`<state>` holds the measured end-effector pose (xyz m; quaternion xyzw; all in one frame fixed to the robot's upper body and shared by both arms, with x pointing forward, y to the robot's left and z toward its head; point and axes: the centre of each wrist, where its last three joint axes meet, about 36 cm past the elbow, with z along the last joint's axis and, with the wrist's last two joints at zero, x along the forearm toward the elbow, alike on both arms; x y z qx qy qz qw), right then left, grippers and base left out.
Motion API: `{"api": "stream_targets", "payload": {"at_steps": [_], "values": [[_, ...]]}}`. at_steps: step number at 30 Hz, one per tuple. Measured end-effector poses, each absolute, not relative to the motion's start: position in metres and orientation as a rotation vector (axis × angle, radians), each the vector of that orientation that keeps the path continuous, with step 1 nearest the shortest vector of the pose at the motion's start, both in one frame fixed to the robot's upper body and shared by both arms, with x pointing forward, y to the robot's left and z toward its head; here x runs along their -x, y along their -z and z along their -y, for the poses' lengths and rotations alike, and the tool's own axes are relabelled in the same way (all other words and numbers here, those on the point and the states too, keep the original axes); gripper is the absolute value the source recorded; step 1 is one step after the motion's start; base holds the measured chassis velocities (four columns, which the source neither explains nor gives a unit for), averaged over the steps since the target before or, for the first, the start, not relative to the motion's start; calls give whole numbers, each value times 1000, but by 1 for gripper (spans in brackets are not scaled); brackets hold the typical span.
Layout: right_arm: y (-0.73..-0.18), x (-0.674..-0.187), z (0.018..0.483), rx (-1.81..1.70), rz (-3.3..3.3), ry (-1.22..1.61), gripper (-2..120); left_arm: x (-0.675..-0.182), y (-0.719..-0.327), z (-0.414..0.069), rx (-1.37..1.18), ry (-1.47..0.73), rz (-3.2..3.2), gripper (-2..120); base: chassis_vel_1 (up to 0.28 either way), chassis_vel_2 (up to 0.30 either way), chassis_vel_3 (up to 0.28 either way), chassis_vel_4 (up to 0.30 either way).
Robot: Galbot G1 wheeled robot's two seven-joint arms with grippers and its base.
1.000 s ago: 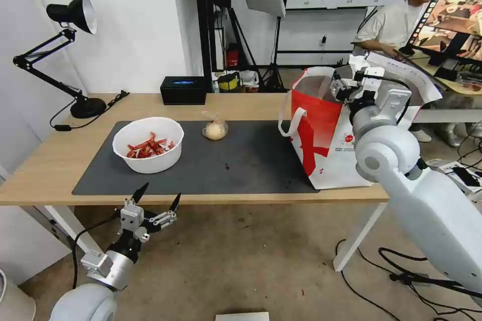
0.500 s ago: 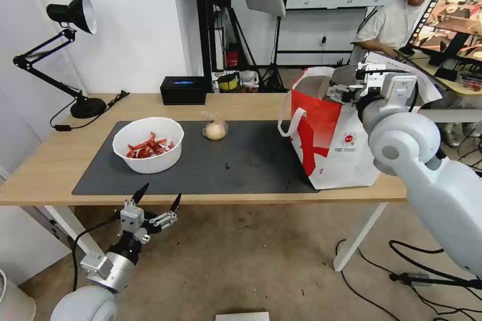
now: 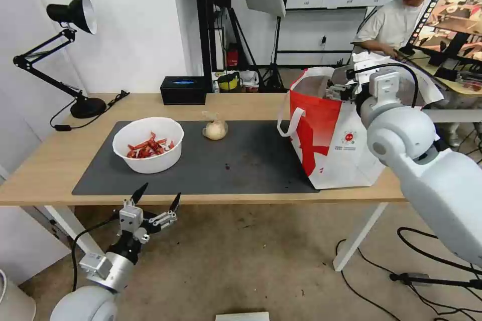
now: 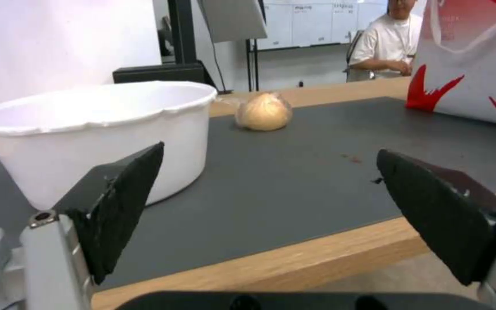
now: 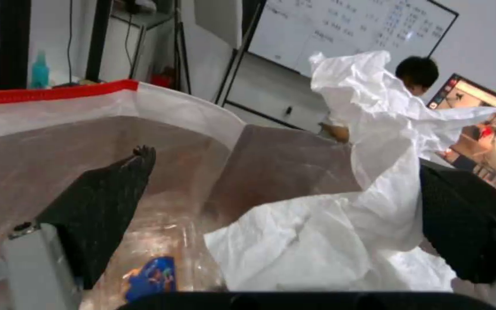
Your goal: Pick up the trash from the table and place it into the takeout bag.
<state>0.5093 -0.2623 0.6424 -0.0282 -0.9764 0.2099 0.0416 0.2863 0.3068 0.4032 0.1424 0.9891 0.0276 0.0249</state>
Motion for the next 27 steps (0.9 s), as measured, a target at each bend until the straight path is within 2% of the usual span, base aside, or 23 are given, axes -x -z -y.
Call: {"api": "stream_targets", "payload": {"at_steps": [16, 22, 24, 26, 27], "values": [[-639, -511, 273, 62, 2965, -815, 100, -288, -403, -306, -447, -85, -3055, 100, 0, 0, 0, 0], [-640, -510, 268, 67, 2992, -709, 100, -288, -405, -307, -447, -92, -3053, 100, 0, 0, 0, 0], [-640, -510, 265, 53, 3022, -624, 100, -288, -405, -307, -446, -92, -3053, 100, 0, 0, 0, 0], [-640, -508, 259, -29, 3094, -391, 100, -288, -405, -307, -444, -91, -3051, 100, 0, 0, 0, 0], [-640, -508, 259, -29, 3094, -391, 100, -288, -405, -307, -444, -91, -3051, 100, 0, 0, 0, 0]]}}
